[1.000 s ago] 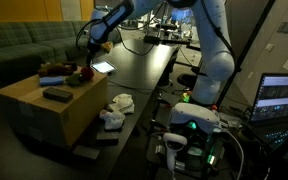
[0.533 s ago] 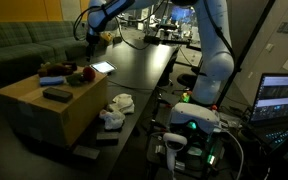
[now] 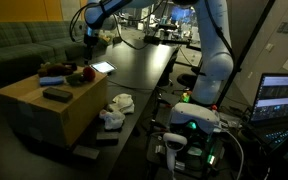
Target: Switch all the objects from the box and the table
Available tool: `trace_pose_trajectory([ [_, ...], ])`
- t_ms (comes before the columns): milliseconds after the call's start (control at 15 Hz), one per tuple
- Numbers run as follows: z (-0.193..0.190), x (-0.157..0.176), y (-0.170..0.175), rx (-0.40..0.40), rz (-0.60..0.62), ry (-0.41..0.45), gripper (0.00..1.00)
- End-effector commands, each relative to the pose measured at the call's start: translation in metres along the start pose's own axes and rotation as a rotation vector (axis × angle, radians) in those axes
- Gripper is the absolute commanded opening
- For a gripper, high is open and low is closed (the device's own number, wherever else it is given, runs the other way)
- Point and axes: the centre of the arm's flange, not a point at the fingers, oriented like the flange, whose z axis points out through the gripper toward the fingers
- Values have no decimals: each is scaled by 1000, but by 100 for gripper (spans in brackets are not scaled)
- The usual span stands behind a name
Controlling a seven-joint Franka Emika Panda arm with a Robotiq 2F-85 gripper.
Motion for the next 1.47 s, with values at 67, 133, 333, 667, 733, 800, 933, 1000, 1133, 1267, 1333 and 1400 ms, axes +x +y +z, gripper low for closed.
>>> trace_pose_trajectory([
  [67, 20, 4, -10, 73, -16, -37, 100],
  [133, 26, 3, -10, 78, -10, -53, 100],
  [333, 40, -3, -10, 94, -6, -83, 100],
  [667, 55, -6, -9, 51, 5, -9, 100],
  [733, 56, -5, -8, 43, 5, 3, 100],
  [800, 58, -4, -7, 27, 8, 20, 100],
  [933, 63, -4, -6, 4, 1, 31, 97],
  [1000, 66, -5, -6, -2, 2, 34, 89],
  [1133, 71, -7, -5, -8, -5, 18, 70],
  [1267, 69, -11, -1, 10, -20, -15, 53],
  [1333, 63, -13, 4, 22, -24, -26, 45],
  [1400, 57, -15, 8, 33, -27, -30, 37],
])
